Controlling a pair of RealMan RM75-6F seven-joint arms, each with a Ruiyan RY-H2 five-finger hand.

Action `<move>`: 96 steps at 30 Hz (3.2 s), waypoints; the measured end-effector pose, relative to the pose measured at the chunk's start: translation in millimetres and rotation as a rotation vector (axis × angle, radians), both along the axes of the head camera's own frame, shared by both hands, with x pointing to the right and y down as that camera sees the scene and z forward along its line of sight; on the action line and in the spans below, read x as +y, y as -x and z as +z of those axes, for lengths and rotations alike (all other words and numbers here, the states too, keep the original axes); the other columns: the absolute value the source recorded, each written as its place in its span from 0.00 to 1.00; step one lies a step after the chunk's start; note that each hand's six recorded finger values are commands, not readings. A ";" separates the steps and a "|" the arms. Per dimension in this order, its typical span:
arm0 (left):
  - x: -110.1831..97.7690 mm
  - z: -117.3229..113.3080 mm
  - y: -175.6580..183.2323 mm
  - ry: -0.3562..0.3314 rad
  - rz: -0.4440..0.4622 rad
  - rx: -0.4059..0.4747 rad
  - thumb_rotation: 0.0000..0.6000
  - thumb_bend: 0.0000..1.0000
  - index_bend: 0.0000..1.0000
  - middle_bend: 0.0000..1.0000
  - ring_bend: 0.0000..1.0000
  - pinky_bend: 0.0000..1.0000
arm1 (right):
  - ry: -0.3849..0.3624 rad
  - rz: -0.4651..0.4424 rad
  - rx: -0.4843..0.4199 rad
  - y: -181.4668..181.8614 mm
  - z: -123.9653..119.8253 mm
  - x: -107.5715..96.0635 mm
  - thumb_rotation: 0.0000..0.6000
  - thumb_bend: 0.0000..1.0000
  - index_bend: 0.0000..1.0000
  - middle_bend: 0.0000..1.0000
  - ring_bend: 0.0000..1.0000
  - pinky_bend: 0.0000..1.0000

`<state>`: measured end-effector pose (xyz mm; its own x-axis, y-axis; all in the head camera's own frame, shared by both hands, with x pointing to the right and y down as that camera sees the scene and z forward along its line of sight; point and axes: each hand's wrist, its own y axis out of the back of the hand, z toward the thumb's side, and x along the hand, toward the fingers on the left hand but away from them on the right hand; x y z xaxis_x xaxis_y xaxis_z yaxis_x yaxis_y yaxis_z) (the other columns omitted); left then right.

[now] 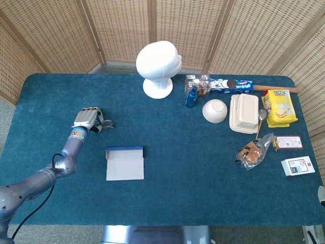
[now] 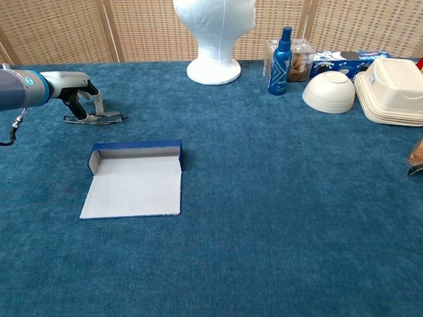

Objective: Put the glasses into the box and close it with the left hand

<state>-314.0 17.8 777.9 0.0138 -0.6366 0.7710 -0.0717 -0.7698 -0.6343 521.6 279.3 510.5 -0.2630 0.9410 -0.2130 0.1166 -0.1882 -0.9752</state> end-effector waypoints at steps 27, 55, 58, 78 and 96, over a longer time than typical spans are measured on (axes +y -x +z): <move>5.2 -36.0 4.2 -0.052 0.002 0.071 1.00 0.40 0.63 0.26 0.14 0.12 | -0.028 -0.006 -0.021 1.2 -2.1 -1.9 0.95 0.41 0.05 0.17 0.13 0.28; 58.9 -116.0 -14.5 -0.124 0.026 0.272 1.00 0.40 0.63 0.25 0.14 0.14 | -0.032 -0.037 -0.063 -1.1 5.4 -5.3 0.95 0.40 0.05 0.17 0.13 0.28; 68.4 -121.7 -22.6 -0.115 0.035 0.296 1.00 0.40 0.63 0.25 0.14 0.14 | -0.035 -0.034 -0.066 -4.4 4.4 -2.9 0.95 0.40 0.05 0.17 0.13 0.28; 98.9 -110.3 -67.4 -0.071 0.074 0.318 1.00 0.40 0.63 0.24 0.14 0.13 | -0.052 0.000 -0.081 -26.4 -2.0 10.3 0.95 0.40 0.05 0.17 0.13 0.28; 117.2 -87.4 -102.4 -0.043 0.101 0.294 1.00 0.40 0.63 0.24 0.14 0.12 | -0.060 0.042 -0.087 -45.8 -5.7 22.0 0.95 0.40 0.05 0.17 0.13 0.28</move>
